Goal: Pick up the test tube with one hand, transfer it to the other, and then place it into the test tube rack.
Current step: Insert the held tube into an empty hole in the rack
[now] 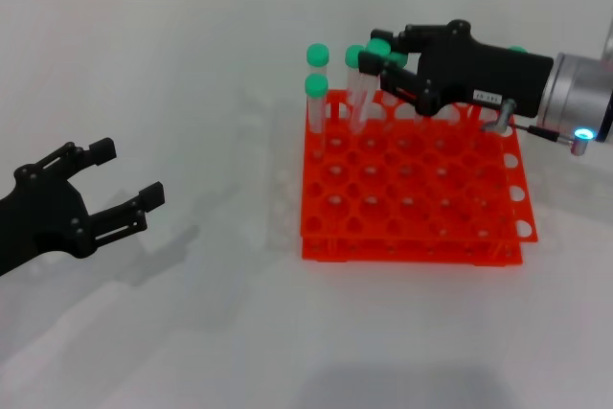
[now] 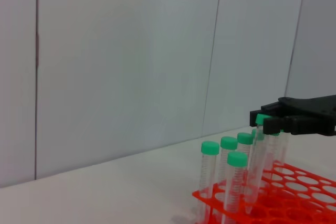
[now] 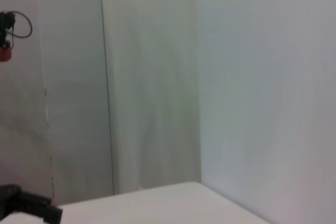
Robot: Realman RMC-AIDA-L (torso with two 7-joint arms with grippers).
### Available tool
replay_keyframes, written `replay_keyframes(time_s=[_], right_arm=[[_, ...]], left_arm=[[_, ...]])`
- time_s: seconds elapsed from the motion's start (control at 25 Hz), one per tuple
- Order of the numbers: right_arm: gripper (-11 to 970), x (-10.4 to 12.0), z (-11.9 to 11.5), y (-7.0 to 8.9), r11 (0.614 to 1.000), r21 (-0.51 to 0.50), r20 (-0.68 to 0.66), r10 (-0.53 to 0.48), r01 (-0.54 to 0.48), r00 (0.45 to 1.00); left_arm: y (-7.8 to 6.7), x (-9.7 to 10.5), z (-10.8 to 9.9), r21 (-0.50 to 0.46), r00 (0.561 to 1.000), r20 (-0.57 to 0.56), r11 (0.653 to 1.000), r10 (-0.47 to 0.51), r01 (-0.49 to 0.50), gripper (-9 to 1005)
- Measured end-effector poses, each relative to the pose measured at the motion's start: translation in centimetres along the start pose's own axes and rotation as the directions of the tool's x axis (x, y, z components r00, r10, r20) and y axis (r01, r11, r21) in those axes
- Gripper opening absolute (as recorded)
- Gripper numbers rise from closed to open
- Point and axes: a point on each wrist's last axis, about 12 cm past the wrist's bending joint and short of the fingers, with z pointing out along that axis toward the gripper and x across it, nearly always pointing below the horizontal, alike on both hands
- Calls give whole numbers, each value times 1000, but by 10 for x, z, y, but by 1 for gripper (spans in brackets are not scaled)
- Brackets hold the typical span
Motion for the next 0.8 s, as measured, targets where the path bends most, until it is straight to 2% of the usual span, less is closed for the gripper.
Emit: replay_keyframes(time_s=[0.4,0.8], right_arm=[[258,6,7,4,999,-25,-59,-48,47,997],[259,6,13,3,998,-30,-89,-55,52,995]], left_arm=[[1,10,-2,-22,1000,-12,1000,-19,19,869],[2,9,3,-12,1000,-9,1000,-23,23,870]])
